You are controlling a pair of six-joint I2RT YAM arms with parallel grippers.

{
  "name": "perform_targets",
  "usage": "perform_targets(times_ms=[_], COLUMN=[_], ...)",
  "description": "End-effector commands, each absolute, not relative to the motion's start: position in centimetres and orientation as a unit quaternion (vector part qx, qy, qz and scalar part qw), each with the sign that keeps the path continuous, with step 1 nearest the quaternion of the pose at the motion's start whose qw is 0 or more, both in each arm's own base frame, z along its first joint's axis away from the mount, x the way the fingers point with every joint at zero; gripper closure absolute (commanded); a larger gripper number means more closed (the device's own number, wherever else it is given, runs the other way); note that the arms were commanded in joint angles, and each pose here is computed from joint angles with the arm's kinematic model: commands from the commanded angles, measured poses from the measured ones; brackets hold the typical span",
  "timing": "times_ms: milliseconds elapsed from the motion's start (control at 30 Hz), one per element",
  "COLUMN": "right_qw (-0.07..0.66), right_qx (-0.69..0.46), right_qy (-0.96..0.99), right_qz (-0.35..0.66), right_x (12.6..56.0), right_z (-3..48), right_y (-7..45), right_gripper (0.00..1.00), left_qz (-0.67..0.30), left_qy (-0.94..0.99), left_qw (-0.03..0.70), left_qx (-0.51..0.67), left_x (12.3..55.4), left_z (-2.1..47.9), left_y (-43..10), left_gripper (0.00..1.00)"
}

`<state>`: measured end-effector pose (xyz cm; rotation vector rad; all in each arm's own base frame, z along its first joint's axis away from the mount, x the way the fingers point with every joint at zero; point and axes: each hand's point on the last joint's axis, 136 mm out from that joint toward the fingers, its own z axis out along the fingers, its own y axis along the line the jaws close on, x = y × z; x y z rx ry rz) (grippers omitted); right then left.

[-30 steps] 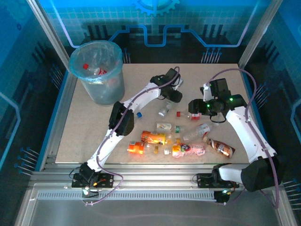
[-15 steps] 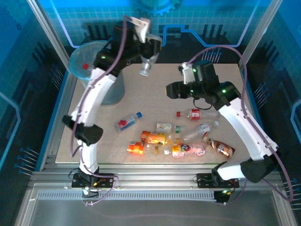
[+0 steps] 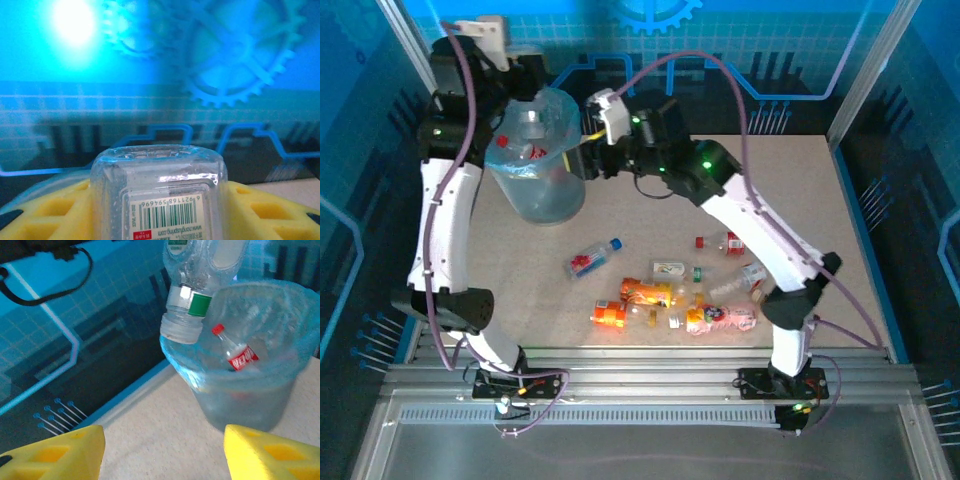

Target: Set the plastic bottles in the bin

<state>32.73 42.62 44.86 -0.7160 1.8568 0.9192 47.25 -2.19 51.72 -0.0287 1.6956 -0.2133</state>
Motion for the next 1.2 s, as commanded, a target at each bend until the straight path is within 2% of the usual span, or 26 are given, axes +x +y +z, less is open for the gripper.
perform_targets(times_ms=[0, 200, 667, 800, 1000, 1167], right_qw=[0.451, 0.434, 0.422, 0.418, 0.408, 0.401], right_qx=[-0.314, -0.32, -0.317, -0.315, -0.31, -0.306], right_qy=[0.746, 0.756, 0.775, 0.78, 0.786, 0.79], right_qz=[0.375, 0.37, 0.349, 0.343, 0.346, 0.349], right_x=[31.7, 31.3, 32.2, 32.8, 33.9, 34.4], right_z=[45.0, 43.0, 40.5, 39.8, 38.7, 38.2], right_y=[44.7, 46.1, 46.3, 46.3, 46.3, 46.2], right_gripper=[0.35, 0.35, 0.35, 0.35, 0.34, 0.34], left_qz=[-0.094, -0.12, -0.123, -0.132, -0.112, -0.103], left_qy=[0.701, 0.722, 0.769, 0.77, 0.775, 0.773], left_qw=[0.706, 0.673, 0.619, 0.618, 0.618, 0.622], left_qx=[-0.042, -0.103, -0.106, -0.084, -0.072, -0.073], left_x=[46.9, 50.0, 56.8, 57.6, 57.8, 57.6], left_z=[54.9, 51.0, 40.5, 38.9, 37.9, 38.1], left_y=[1.5, 6.7, 9.0, 8.4, 8.5, 8.7], left_gripper=[0.55, 0.55, 0.54, 0.47, 0.27, 0.22])
